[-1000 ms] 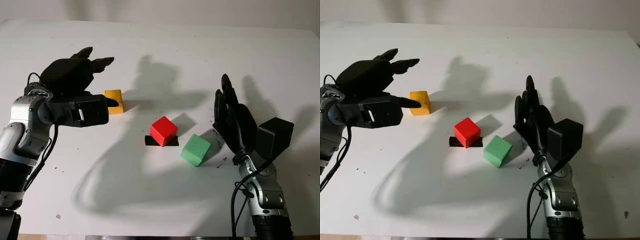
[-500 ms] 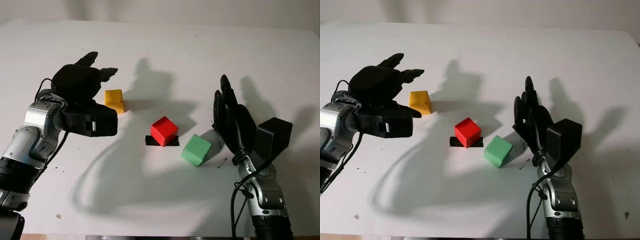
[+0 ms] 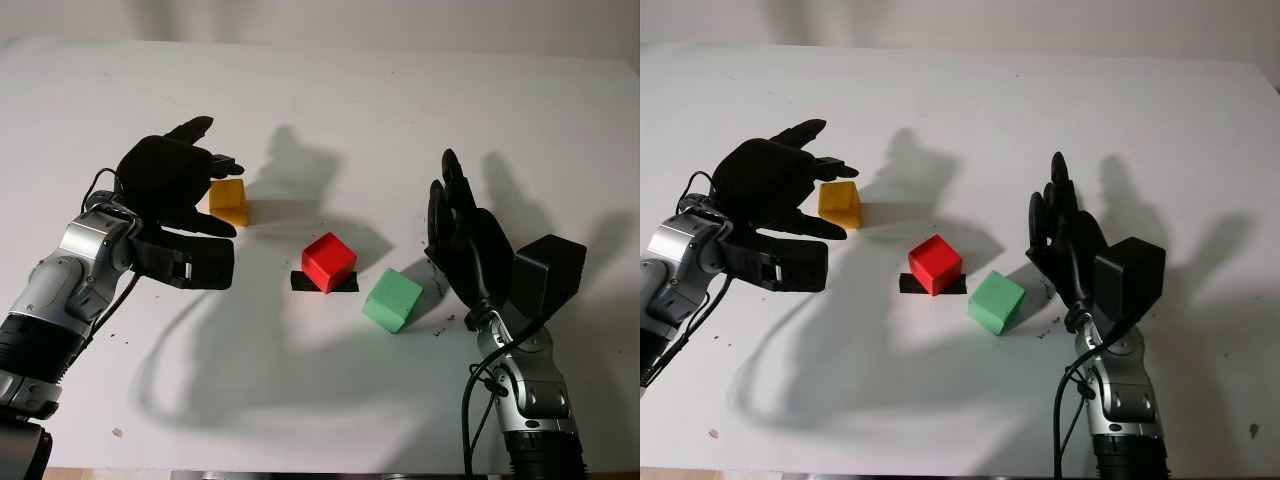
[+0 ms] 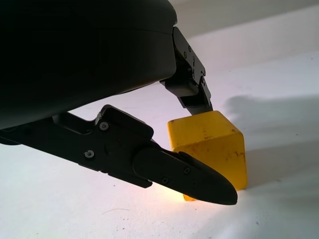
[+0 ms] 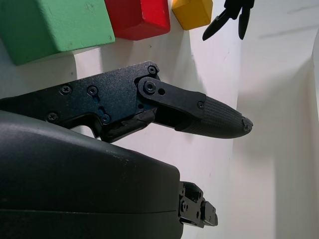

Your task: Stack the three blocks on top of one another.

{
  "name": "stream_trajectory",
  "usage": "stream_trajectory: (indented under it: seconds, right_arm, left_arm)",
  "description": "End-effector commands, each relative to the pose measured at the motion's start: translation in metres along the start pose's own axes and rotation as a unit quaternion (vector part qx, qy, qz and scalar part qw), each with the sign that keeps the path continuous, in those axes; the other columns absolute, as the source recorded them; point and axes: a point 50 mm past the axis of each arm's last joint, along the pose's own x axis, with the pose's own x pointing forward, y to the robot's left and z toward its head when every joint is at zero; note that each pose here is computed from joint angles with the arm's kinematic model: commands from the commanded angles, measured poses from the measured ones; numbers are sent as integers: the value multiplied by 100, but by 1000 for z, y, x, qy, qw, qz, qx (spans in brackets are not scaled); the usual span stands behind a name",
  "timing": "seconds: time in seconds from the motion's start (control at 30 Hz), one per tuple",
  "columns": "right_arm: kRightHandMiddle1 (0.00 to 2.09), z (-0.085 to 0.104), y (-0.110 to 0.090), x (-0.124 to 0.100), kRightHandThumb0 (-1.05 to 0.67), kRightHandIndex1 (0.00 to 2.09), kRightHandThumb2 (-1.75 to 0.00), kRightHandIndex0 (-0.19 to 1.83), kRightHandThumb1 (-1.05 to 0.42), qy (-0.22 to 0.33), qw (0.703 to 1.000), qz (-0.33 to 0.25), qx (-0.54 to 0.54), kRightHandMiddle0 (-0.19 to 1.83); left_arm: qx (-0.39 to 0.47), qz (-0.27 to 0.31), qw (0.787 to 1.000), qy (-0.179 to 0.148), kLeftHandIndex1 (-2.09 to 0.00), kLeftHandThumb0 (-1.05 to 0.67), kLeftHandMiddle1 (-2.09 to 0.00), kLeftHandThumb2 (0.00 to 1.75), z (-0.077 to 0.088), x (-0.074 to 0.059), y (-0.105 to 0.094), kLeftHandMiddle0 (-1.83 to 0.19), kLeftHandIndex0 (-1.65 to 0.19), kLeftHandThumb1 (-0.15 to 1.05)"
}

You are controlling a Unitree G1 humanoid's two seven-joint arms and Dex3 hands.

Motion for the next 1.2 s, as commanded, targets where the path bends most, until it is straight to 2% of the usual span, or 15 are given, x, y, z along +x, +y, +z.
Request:
stream_trajectory:
  seconds: [0.0,0.17,0.3,0.47,0.67,0.8,0.93,1.03,1.17]
  right_arm:
    - [0,4,0,-2,-72,0,-71,-19,-105,-8,1000,-1,0,-19]
    - [0,3,2,-2,-72,0,-71,-19,-105,-11,1000,-2,-1,-19]
    - [0,3,1,-3,-71,0,-71,-19,-105,-12,1000,-3,-4,-19]
    - [0,3,1,-3,-72,0,-70,-19,-105,-15,1000,-6,-5,-19]
    - [0,2,2,-3,-73,0,-69,-19,-105,-14,1000,-6,-6,-19]
    - [0,2,2,-3,-72,0,-68,-19,-105,-15,1000,-10,-4,-19]
    - [0,1,2,-4,-71,0,-67,-19,-105,-14,1000,-11,-5,-19]
    - [0,1,3,-4,-72,0,-68,-19,-105,-12,1000,-11,-8,-19]
    - [0,0,3,-4,-70,0,-68,-19,-105,-13,1000,-8,-10,-19]
  left_arm:
    - [-9,18,1000,-1,-80,-72,-6,6,-2,3,7,-13,-34,98]
    - [-24,23,999,-2,-86,-69,-7,5,-4,3,6,-18,-38,98]
    - [-27,20,999,-3,-88,-60,-7,6,-4,3,5,-20,-40,99]
    - [21,19,1000,4,-101,-57,-6,6,-5,3,7,-20,-34,104]
    - [40,18,999,2,-105,-54,-6,5,-4,3,7,-22,-36,103]
    - [28,25,999,-8,-105,-43,-7,7,-3,3,9,-26,-39,105]
    - [-19,41,999,-27,-101,-37,-8,7,1,2,16,-31,-38,104]
    - [-67,57,995,-52,-105,-36,-8,6,4,0,26,-35,-38,104]
    - [-83,61,992,-78,-114,-38,-7,6,9,-3,46,-36,-33,104]
